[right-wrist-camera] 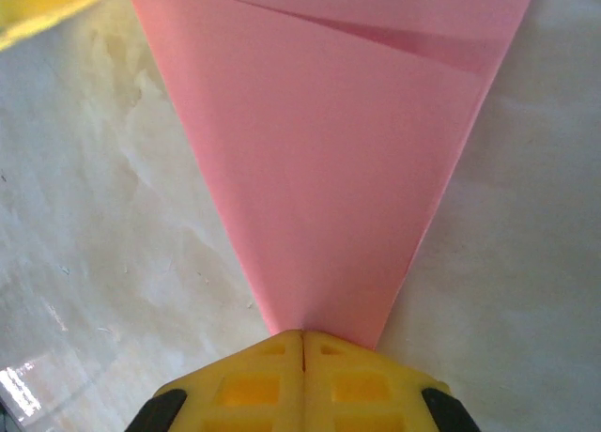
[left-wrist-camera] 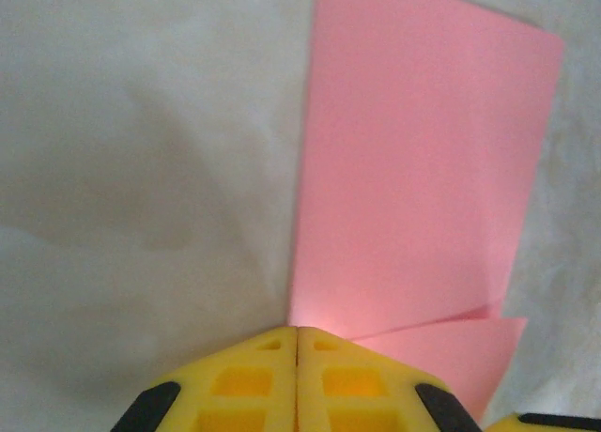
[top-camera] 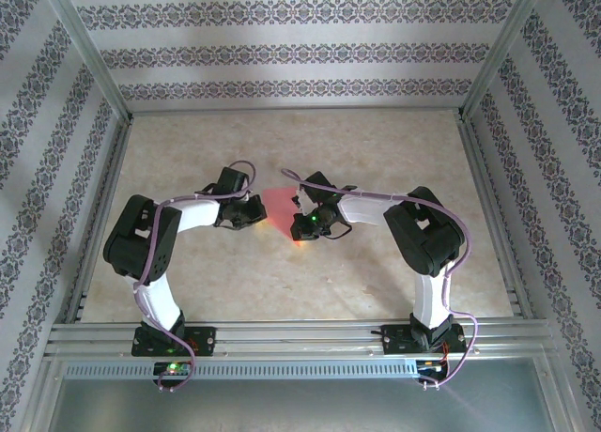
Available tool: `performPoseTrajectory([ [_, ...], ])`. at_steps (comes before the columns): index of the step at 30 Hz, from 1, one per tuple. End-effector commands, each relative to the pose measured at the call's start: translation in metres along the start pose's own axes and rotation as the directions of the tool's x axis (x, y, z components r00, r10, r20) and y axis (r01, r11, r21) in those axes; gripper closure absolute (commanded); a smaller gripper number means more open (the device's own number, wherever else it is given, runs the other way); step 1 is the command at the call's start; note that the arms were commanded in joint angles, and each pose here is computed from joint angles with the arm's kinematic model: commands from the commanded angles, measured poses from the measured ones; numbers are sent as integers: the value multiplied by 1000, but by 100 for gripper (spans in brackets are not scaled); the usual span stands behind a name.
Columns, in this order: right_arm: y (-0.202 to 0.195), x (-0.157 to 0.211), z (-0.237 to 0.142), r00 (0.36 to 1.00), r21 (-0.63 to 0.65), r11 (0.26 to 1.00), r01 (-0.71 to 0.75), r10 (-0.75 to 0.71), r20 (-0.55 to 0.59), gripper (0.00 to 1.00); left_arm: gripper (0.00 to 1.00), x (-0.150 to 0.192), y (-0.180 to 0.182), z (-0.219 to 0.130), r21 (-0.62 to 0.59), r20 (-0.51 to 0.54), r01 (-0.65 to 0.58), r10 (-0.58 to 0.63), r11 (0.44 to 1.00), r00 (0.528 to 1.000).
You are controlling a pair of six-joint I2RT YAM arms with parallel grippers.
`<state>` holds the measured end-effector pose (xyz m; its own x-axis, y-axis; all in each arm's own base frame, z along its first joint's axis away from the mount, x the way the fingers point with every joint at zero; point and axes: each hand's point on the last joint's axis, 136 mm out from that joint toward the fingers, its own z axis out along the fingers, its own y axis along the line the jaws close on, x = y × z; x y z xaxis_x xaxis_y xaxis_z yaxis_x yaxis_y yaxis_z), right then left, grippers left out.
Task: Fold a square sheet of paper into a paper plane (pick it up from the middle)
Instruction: Third fold the triangle at the center of the table.
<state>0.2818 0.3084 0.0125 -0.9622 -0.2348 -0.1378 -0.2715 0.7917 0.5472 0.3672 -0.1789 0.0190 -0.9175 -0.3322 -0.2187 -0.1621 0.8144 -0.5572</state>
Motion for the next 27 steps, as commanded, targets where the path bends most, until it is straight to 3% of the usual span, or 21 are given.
performPoseTrajectory([
  [1,-49,53,17,983,185,979,-87,115,-145,97,93,-15,30,-11,-123,36,10,-5,992,999],
  [8,31,-19,-25,995,-118,992,-37,48,92,91,84,-22,-17,-44,58,92,54,-59,997,994],
  [12,45,-46,-56,967,-204,979,-23,73,245,77,77,-5,-28,-51,149,84,114,-128,982,988],
  [14,41,-52,-63,955,-201,979,-25,83,285,75,72,4,-32,-50,186,68,137,-152,973,986],
  [20,30,-58,-55,956,-164,986,-34,80,282,74,63,24,-43,-38,263,2,193,-201,945,980],
  [24,17,-63,-49,954,-107,993,-49,78,290,72,61,30,-45,-29,278,-14,213,-218,937,976],
  [27,25,-63,-44,965,-147,989,-15,52,257,75,61,31,-47,-24,294,-28,229,-231,928,973],
])
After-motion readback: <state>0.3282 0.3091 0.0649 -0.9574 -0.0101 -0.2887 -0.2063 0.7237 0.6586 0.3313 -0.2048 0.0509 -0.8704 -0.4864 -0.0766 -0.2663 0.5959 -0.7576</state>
